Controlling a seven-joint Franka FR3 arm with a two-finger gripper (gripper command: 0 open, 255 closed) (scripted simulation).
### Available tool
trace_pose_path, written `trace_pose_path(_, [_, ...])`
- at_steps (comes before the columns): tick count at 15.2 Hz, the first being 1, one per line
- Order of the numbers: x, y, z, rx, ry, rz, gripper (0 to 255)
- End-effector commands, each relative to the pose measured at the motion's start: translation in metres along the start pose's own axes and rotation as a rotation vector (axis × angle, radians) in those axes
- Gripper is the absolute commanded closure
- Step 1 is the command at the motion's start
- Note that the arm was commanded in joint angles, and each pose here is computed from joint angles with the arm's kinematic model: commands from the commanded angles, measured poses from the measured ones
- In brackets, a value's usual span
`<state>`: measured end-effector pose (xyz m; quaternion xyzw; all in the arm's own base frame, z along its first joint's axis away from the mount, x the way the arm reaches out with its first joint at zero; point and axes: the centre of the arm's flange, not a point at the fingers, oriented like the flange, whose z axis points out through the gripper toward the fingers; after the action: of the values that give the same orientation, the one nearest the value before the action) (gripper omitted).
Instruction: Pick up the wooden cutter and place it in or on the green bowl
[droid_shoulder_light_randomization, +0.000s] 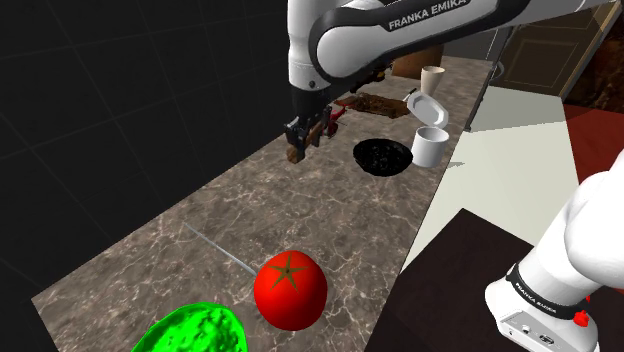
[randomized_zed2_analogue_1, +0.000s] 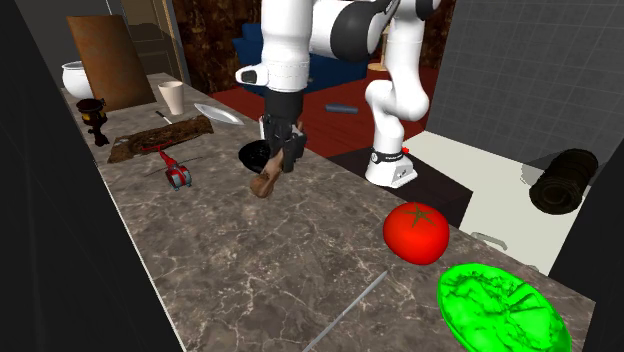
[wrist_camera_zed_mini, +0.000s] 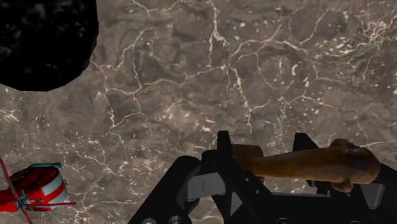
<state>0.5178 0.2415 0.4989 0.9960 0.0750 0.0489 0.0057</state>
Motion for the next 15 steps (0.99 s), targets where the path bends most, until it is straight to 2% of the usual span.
trace_pose_path(1, [-0.007, -0.023, 0.000, 0.000, 0.000, 0.001, 255])
trace_pose_path(15, [-0.060, -0.199, -0.008, 0.000, 0.000, 0.001, 255])
